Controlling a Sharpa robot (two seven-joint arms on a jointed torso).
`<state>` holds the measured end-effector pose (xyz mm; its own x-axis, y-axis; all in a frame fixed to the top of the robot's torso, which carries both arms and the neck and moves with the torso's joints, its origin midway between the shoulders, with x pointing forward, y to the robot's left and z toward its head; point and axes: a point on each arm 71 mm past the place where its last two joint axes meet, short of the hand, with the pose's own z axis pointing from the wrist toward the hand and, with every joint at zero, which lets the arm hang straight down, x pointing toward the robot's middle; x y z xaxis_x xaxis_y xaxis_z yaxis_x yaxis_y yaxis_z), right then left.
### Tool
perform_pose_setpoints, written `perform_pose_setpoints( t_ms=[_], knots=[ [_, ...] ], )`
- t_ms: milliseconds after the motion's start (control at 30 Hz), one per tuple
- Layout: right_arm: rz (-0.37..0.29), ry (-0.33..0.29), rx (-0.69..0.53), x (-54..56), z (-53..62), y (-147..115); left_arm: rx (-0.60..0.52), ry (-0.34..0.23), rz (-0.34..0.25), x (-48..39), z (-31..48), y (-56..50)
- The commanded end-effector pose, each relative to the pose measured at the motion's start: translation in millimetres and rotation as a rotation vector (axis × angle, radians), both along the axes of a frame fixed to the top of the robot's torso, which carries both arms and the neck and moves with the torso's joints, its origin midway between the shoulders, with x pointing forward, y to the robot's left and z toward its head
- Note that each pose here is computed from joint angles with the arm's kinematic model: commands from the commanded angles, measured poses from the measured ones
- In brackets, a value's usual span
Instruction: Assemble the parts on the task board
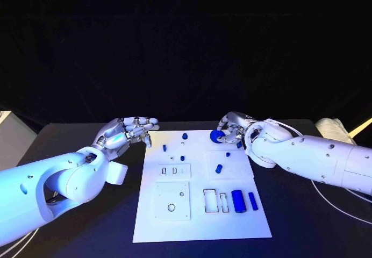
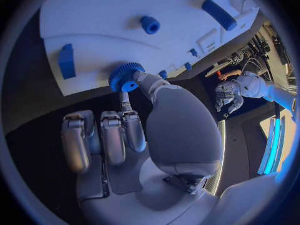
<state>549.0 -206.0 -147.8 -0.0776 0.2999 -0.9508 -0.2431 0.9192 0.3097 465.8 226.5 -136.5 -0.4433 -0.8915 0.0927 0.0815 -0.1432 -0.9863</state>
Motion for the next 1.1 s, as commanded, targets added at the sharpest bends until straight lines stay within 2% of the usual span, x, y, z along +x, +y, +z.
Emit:
perform_pose_setpoints(
  t_ms=[33, 233, 433, 700, 1100],
  knots=[
    [0.071, -0.115, -0.018, -8.6, 12.8, 16, -0.021, 0.007, -0.021, -0.6, 0.9, -2.3],
    [0.160, -0.150, -0.021, -22.1, 19.4, 46, -0.023, 0.008, -0.026, -1.1, 1.0, -3.5],
    [0.229, -0.158, -0.007, -28.0, 17.9, 77, -0.024, 0.008, -0.030, -1.5, 1.2, -4.8],
    [0.254, -0.140, -0.022, -25.4, 7.0, 98, -0.025, 0.008, -0.035, -1.7, 1.3, -6.8],
    [0.246, -0.104, -0.060, -16.0, -7.4, 110, -0.025, 0.007, -0.038, -1.5, 1.2, -7.9]
  ],
)
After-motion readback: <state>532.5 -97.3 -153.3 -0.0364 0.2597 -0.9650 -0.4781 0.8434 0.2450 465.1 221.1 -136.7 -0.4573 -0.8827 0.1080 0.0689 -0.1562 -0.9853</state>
